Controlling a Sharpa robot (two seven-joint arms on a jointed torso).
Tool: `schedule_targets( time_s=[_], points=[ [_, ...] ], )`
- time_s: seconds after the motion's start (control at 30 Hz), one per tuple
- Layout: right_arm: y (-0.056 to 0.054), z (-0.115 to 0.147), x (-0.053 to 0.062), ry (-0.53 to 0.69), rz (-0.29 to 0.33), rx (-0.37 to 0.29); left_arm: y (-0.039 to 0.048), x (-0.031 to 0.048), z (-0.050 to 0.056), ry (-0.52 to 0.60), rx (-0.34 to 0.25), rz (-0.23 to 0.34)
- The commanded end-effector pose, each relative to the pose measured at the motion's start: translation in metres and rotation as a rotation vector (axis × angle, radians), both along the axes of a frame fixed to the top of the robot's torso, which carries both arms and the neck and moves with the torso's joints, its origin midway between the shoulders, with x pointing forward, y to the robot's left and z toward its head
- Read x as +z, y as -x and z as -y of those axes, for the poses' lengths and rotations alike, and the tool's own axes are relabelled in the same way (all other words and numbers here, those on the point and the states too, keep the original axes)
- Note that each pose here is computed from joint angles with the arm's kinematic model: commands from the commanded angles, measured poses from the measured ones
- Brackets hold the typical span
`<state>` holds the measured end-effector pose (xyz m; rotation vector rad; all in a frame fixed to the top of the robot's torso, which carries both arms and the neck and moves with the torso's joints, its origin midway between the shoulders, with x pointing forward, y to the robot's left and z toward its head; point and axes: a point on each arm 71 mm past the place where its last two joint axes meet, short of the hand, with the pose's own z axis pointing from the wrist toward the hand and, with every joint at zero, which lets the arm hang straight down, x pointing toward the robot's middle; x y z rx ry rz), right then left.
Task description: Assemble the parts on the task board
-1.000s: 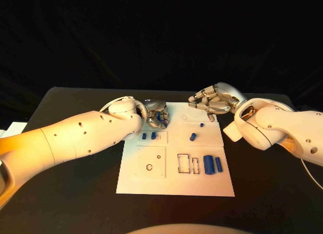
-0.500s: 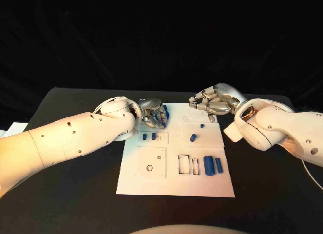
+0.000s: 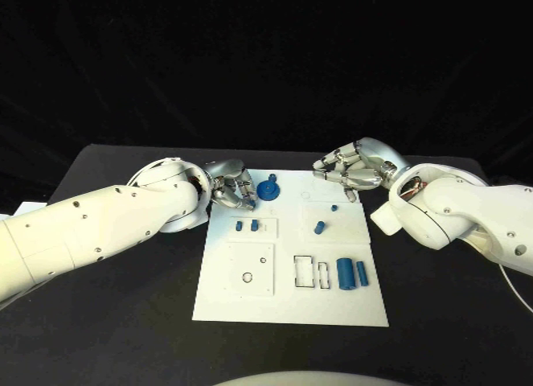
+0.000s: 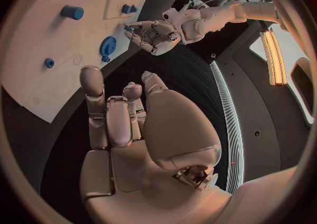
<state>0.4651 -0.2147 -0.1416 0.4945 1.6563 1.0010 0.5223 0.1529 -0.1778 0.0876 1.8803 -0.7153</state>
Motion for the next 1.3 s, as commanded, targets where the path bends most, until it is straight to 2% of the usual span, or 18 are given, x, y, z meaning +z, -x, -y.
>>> schedule_targets(
  time_s=[0.03, 0.2, 0.57, 0.97, 1.3],
  points=[
    [0.0004, -0.0008, -0.0003, 0.003, 0.002, 0.011, 0.0009, 0.0003, -0.0028, 0.013, 0.011, -0.016],
    [0.0005, -0.0011, -0.0005, 0.003, 0.002, 0.012, 0.0006, -0.0005, -0.0066, 0.008, 0.018, -0.022],
    [0.0008, -0.0015, -0.0006, 0.002, 0.001, 0.014, -0.0017, -0.004, -0.0082, -0.016, 0.03, -0.047],
    [0.0009, -0.0013, -0.0006, 0.002, 0.001, 0.013, 0.001, -0.0053, -0.0028, -0.022, 0.004, -0.062],
    [0.001, -0.0015, -0.0006, 0.002, 0.001, 0.014, -0.0004, -0.0068, -0.0009, -0.029, 0.002, -0.064]
  ],
)
